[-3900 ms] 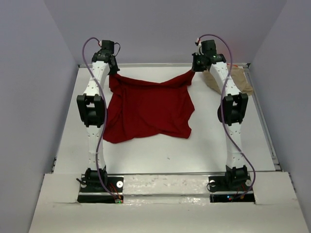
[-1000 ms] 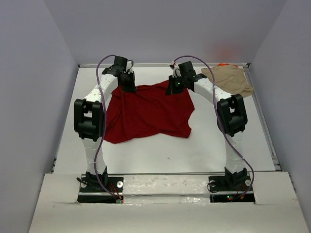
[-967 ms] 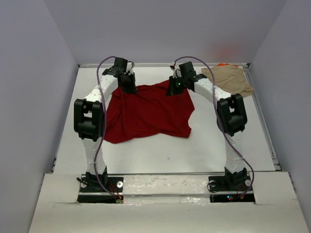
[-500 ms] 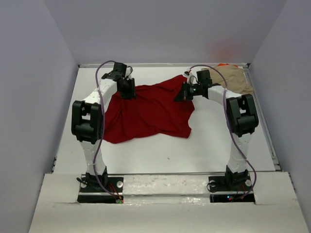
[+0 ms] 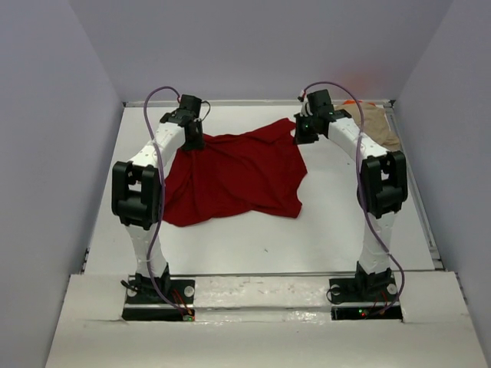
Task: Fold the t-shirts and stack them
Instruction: Flatten the tshirt out
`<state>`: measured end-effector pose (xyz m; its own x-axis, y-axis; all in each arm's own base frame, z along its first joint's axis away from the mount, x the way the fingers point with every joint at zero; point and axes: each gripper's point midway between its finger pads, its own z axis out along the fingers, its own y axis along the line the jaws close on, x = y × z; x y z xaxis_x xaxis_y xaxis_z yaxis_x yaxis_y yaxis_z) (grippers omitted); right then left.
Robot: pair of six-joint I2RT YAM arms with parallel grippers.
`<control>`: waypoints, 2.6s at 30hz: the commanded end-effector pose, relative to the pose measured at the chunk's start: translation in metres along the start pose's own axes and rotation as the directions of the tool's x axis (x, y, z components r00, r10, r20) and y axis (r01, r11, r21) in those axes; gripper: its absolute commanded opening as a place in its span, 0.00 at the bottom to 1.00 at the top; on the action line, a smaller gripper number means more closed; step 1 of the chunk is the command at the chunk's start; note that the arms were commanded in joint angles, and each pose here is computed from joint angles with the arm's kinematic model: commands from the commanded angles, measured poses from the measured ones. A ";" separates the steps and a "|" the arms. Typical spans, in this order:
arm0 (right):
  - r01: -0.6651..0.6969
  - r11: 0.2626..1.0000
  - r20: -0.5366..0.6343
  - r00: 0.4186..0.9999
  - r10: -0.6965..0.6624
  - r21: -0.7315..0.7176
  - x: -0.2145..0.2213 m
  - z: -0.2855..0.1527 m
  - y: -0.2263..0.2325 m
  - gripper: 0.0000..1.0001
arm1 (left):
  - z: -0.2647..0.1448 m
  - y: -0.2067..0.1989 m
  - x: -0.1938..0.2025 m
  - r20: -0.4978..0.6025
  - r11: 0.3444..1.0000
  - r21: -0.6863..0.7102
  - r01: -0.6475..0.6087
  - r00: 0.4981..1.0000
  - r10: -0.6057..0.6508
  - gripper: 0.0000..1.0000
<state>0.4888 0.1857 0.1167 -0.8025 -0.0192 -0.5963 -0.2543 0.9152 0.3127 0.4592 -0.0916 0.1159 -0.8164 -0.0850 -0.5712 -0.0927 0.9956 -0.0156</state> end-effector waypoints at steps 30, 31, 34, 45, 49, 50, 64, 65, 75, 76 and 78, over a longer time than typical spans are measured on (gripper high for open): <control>0.180 0.958 -0.177 0.974 -0.142 0.225 0.044 -0.001 0.010 0.00 | 0.030 -0.009 0.042 -0.174 0.994 0.104 0.022 0.985 -0.003 0.09; 0.181 0.957 -0.177 0.974 -0.142 0.228 0.043 -0.001 0.009 0.00 | 0.031 -0.008 0.041 -0.171 0.995 0.097 0.023 0.985 -0.006 0.00; 0.188 0.954 -0.177 0.973 -0.148 0.234 0.042 0.000 0.008 0.00 | 0.034 -0.005 0.040 -0.171 0.997 0.079 0.020 0.985 -0.006 0.00; 0.189 0.957 -0.219 0.966 -0.140 0.221 0.058 0.024 0.002 0.00 | 0.054 0.002 0.042 -0.198 1.000 0.019 0.002 0.980 0.002 0.00; 0.188 0.959 -0.232 0.963 -0.137 0.214 0.066 0.035 0.000 0.00 | 0.058 0.001 0.037 -0.198 1.000 0.016 0.004 0.980 -0.001 0.00; 0.190 0.958 -0.234 0.962 -0.138 0.214 0.067 0.038 -0.001 0.00 | 0.059 0.002 0.037 -0.199 1.000 0.014 0.003 0.980 0.000 0.00; 0.176 0.958 -0.226 0.966 -0.124 0.228 0.051 0.062 -0.022 0.00 | 0.086 0.001 0.036 -0.258 1.000 0.014 0.018 0.966 -0.014 0.00; 0.178 0.958 -0.225 0.966 -0.126 0.226 0.049 0.062 -0.021 0.00 | 0.087 0.000 0.035 -0.256 1.000 0.017 0.019 0.967 -0.014 0.00; 0.168 0.955 -0.208 0.971 -0.117 0.245 0.026 0.059 -0.036 0.00 | 0.095 -0.010 0.018 -0.259 0.998 0.062 0.033 0.966 -0.016 0.00; 0.170 0.954 -0.207 0.971 -0.119 0.246 0.025 0.060 -0.036 0.00 | 0.098 -0.011 0.016 -0.259 0.997 0.065 0.033 0.966 -0.015 0.00; 0.165 0.956 -0.186 0.975 -0.121 0.244 0.012 0.059 -0.038 0.00 | 0.096 -0.015 0.001 -0.232 0.997 0.073 0.034 0.973 -0.016 0.00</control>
<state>0.5033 0.1795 0.0378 -0.8700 -0.2017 -0.4499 -0.2371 0.9712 0.0230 0.5030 -0.0979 0.0276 -0.9269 -0.1178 -0.3564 -0.0990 0.9926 -0.0707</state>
